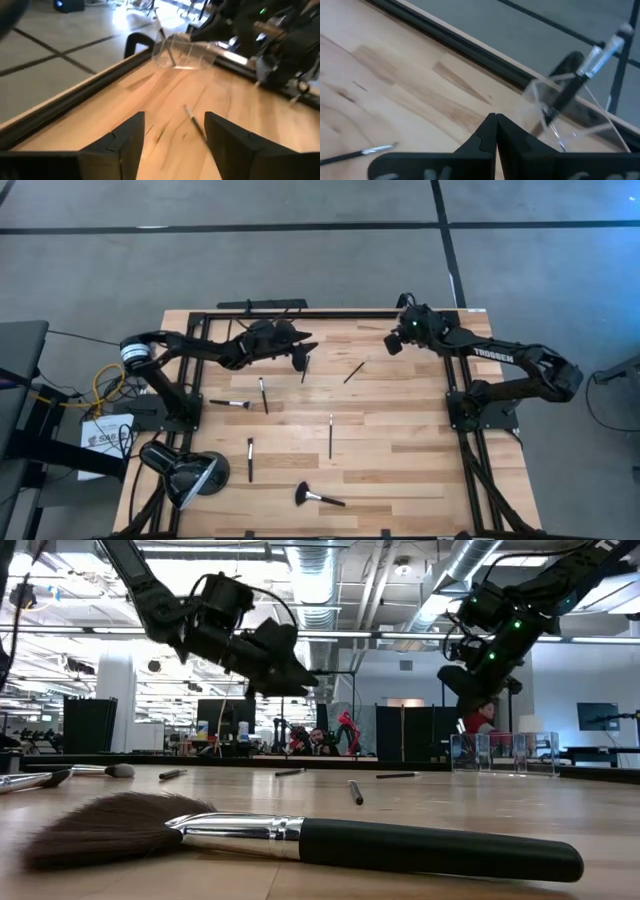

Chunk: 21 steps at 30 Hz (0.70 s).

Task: Put items in baskets/containers
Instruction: Put the black powder brush into the transparent organizer

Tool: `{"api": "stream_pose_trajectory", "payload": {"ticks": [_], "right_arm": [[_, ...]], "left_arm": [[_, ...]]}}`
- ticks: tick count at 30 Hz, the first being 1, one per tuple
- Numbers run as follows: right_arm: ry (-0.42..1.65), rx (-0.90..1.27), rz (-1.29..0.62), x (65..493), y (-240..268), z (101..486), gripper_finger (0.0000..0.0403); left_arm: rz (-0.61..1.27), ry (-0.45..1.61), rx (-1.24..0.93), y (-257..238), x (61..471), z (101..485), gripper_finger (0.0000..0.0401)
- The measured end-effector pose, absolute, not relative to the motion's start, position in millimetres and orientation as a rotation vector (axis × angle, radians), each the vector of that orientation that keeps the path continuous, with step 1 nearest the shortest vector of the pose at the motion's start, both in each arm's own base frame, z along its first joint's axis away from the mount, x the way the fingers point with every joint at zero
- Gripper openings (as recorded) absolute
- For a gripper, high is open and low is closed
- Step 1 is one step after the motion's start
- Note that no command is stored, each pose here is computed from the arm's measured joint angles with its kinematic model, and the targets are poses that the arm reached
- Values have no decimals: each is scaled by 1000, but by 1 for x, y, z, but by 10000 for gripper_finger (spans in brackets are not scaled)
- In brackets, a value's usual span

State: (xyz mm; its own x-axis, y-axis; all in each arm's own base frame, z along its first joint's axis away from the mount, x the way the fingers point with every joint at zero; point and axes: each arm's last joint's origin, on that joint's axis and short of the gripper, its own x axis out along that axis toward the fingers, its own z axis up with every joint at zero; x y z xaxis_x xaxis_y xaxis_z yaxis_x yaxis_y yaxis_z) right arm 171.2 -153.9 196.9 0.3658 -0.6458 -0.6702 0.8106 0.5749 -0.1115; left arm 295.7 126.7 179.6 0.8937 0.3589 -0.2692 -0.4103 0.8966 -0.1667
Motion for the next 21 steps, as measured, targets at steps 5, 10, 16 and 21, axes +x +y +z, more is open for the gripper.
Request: {"api": "stream_pose_trajectory", "payload": {"ticks": [5, 10, 16, 21], "right_arm": [[705, 214, -898, 183, -148, 209, 1], [678, 181, -848, 194, -142, 219, 1], [665, 126, -793, 203, -134, 228, 1], [663, 82, -757, 208, -130, 234, 1]], "left_arm": [[517, 329, -117, 114, 281, 203, 176], [532, 361, -69, 97, 263, 229, 173], [562, 514, -53, 76, 253, 225, 172], [457, 787, -41, 67, 240, 204, 173]]}}
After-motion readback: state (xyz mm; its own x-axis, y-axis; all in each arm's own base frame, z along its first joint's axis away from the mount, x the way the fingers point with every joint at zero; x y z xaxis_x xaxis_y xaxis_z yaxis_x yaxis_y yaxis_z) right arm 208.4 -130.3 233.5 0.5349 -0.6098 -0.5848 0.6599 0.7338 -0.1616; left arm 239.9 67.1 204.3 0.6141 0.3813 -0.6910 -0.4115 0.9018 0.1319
